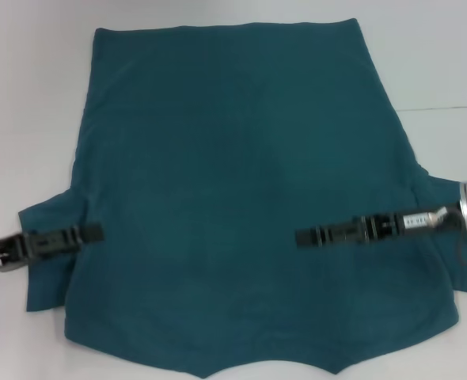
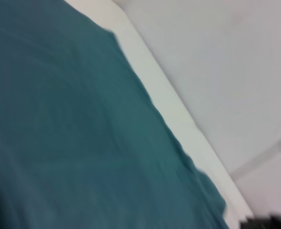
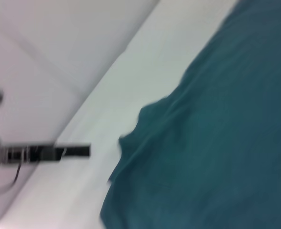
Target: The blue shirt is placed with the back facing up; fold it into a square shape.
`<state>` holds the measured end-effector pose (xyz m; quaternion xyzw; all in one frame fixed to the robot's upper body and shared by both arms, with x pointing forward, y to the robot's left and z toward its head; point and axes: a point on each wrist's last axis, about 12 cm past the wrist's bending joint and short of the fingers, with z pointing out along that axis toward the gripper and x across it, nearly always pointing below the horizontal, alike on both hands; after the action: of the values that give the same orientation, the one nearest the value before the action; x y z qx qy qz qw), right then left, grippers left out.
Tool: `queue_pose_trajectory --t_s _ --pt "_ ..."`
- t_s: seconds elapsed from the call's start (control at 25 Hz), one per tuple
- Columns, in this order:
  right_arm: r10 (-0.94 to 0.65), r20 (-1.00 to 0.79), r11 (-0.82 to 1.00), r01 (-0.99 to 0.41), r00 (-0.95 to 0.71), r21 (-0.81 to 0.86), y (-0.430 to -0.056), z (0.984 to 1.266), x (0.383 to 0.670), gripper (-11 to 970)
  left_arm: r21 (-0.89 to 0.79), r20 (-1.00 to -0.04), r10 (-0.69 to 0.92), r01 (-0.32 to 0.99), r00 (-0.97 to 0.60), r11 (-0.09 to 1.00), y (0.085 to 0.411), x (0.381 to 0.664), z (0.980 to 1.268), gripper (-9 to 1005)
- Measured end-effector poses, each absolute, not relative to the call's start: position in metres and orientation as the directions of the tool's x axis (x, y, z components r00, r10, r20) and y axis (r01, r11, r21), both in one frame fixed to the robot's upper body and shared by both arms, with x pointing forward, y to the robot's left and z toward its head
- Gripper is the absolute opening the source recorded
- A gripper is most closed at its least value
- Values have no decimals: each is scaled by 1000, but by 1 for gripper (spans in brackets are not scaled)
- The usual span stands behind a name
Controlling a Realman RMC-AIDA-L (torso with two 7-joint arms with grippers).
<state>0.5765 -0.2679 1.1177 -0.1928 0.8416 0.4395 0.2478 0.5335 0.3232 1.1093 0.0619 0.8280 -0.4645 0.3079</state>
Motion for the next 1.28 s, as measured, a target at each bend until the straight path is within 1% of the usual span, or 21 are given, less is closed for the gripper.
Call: queue_pose_trajectory --t_s 0.08,0.2,0.36,0.56,0.8,1.04,1.28 --pt "-43 -547 565 -472 -836 677 -268 1121 584 913 -780 -492 -295 265 -819 567 333 538 1104 827" --pt "23 -493 584 -389 -870 713 -267 1125 596 913 -822 -400 -411 123 -819 556 342 543 1095 827" --pt "80 -450 611 -313 -889 727 -267 1131 616 914 -838 -359 -505 32 -785 545 348 547 1084 827" --pt "110 -442 639 -277 -890 717 -269 1137 632 912 -832 -349 -573 -36 -742 553 354 549 1074 828" --pt "128 -444 652 -262 -887 711 -272 1136 633 914 -809 -349 -625 -112 -699 577 361 551 1063 828" --pt "132 -439 653 -255 -889 713 -273 1133 631 913 -794 -353 -634 -138 -688 592 362 551 1057 828" --pt "135 -439 656 -251 -888 711 -275 1132 631 913 -780 -369 -608 -121 -703 614 358 550 1052 827"
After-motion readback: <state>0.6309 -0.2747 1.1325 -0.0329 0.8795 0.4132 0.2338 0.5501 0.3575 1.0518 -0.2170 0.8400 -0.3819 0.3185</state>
